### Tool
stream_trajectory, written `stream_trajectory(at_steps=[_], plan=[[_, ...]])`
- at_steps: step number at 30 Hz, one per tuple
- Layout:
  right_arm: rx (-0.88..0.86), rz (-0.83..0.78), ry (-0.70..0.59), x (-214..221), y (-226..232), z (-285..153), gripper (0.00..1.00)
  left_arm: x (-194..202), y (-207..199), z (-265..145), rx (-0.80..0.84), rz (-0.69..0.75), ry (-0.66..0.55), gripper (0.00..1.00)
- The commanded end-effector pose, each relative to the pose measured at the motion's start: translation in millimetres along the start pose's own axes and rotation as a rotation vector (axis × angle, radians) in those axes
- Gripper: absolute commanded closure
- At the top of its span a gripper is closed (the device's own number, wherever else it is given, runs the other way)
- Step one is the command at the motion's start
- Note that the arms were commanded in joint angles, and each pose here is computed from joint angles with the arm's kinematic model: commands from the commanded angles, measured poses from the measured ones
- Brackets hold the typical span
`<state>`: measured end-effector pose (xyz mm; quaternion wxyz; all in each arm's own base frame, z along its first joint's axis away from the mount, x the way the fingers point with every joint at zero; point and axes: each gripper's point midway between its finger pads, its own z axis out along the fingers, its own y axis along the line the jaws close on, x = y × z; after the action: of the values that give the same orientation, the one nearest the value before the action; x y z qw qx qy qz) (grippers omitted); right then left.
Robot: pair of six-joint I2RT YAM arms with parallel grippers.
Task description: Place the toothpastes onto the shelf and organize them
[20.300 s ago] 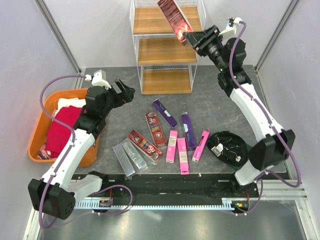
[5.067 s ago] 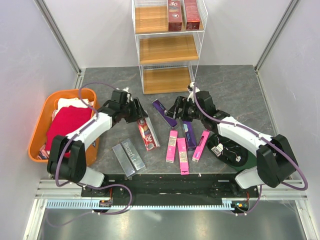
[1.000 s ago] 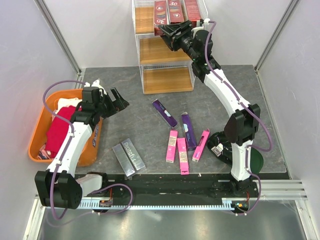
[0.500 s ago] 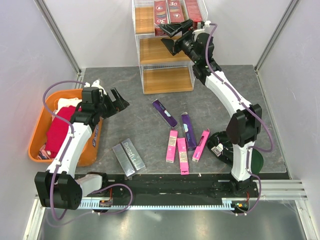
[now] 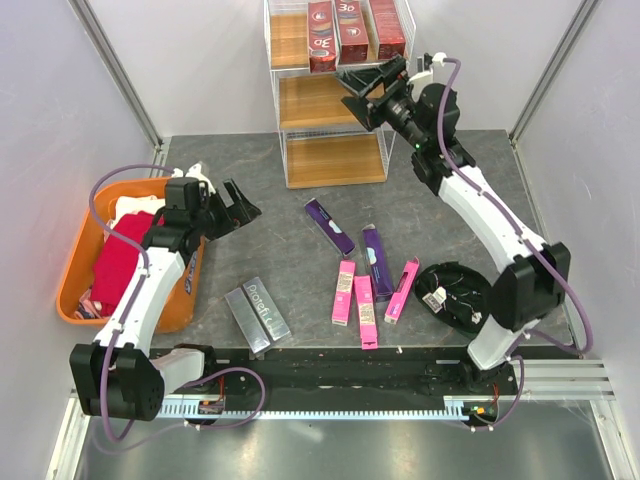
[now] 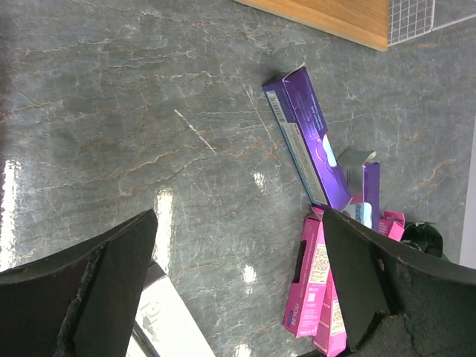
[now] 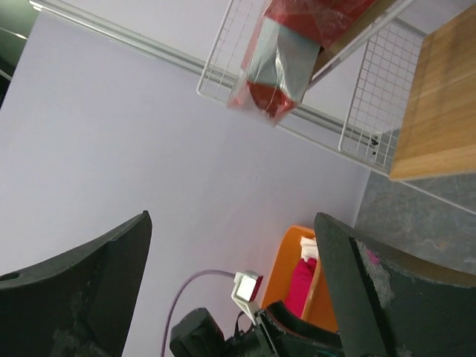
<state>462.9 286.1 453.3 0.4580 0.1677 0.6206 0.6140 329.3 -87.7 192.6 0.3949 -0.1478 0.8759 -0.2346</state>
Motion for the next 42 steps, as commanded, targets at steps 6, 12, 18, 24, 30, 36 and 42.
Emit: stream_trajectory(at_steps=[6,12,18,24,30,36,42], plan=[[0.122,-0.196,0.061,20.4,-28.4,-56.0,0.02,3.4,-6.3,2.3,0.057,0.033,0.007,0.00],[0.334,-0.350,0.144,39.2,-90.7,-101.2,0.02,13.4,-10.2,13.8,0.070,0.031,0.050,0.00],[0.547,-0.512,0.222,48.8,-154.2,-147.2,0.02,31.3,-27.5,34.0,0.094,0.042,0.114,0.00],[0.605,-0.661,0.339,77.7,-188.1,-150.8,0.02,47.3,-46.9,52.1,0.119,0.043,0.182,0.00],[0.629,-0.833,0.483,131.4,-217.8,-122.2,0.02,58.4,-62.1,56.9,0.212,-0.016,0.232,0.00],[0.662,-0.862,0.601,166.0,-263.8,-107.7,0.02,60.3,-61.6,54.3,0.219,-0.021,0.232,0.00],[0.722,-0.882,0.631,178.8,-296.4,-104.2,0.02,62.5,-59.9,52.7,0.218,-0.020,0.236,0.00]])
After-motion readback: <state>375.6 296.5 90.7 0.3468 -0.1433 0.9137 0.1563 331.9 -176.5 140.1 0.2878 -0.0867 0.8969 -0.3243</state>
